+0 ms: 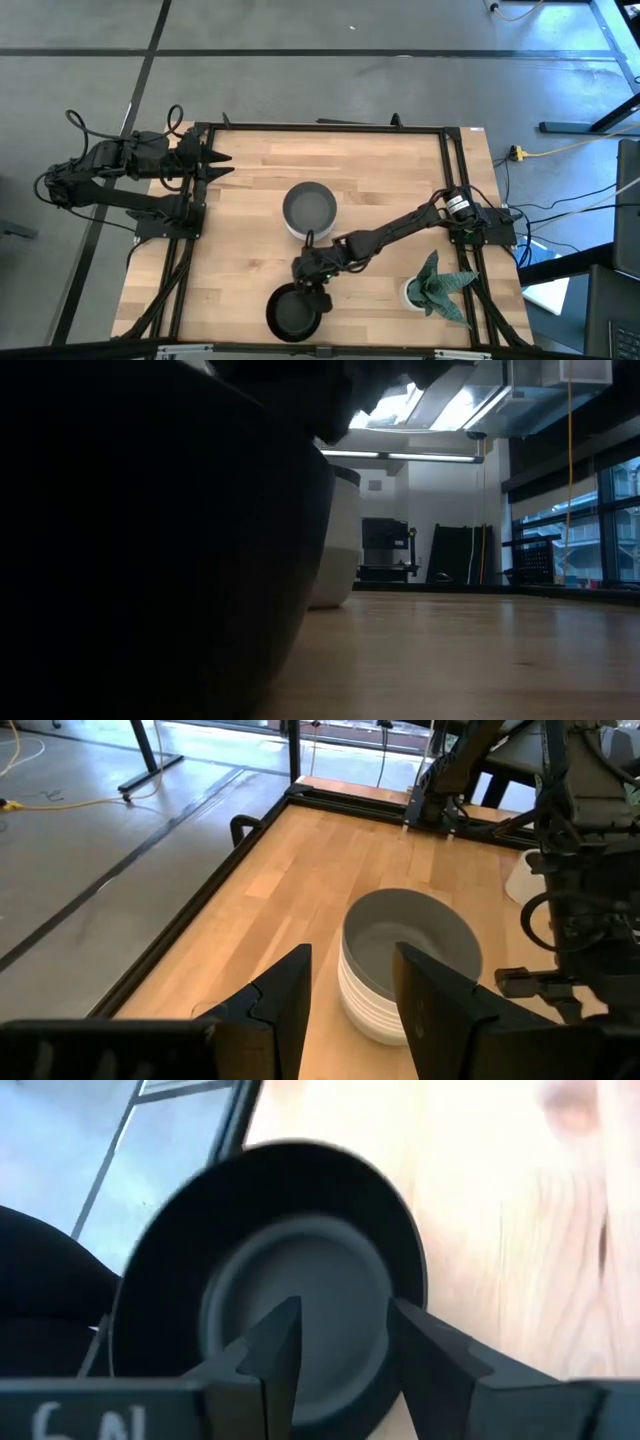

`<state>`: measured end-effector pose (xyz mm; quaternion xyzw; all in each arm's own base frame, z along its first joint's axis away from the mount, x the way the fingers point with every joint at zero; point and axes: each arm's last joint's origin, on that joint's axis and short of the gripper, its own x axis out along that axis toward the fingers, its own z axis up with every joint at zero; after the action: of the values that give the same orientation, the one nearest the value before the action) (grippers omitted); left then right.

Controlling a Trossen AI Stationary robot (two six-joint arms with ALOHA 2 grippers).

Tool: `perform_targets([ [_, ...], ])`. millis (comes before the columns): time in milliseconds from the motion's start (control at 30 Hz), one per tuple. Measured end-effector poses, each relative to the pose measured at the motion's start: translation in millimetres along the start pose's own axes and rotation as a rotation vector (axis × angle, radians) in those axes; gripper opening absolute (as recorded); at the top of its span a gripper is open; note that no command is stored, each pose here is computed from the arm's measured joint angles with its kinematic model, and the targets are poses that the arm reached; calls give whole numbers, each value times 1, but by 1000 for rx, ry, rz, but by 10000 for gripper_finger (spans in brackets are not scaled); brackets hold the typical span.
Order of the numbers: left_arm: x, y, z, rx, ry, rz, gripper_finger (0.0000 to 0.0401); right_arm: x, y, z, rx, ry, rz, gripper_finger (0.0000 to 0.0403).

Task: Nest bowls inside each other
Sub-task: Stack the black bowl on the gray bowl

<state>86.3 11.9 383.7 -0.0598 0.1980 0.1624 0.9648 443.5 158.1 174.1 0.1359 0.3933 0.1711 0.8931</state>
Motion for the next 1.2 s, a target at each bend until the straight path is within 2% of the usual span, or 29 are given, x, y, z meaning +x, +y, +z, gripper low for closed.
perform_targets([
  [233, 0, 0, 0, 9, 0, 1, 135, -5, 5, 13, -58, -23, -9, 152],
  [400, 0, 0, 0, 9, 0, 1, 135, -6, -2, 1, -32, 85, -128, 150],
  [467, 0, 0, 0, 9, 0, 0, 135, -6, -3, -2, -25, 107, -142, 149],
  [733, 0, 0, 0, 14, 0, 1, 135, -7, -3, -5, 57, 144, -138, 150],
  [867, 0, 0, 0, 14, 0, 1, 135, -6, -1, -6, 62, 159, -92, 147],
  [1200, 0, 0, 0, 14, 0, 1, 135, -5, -2, -9, 90, 185, -101, 146],
])
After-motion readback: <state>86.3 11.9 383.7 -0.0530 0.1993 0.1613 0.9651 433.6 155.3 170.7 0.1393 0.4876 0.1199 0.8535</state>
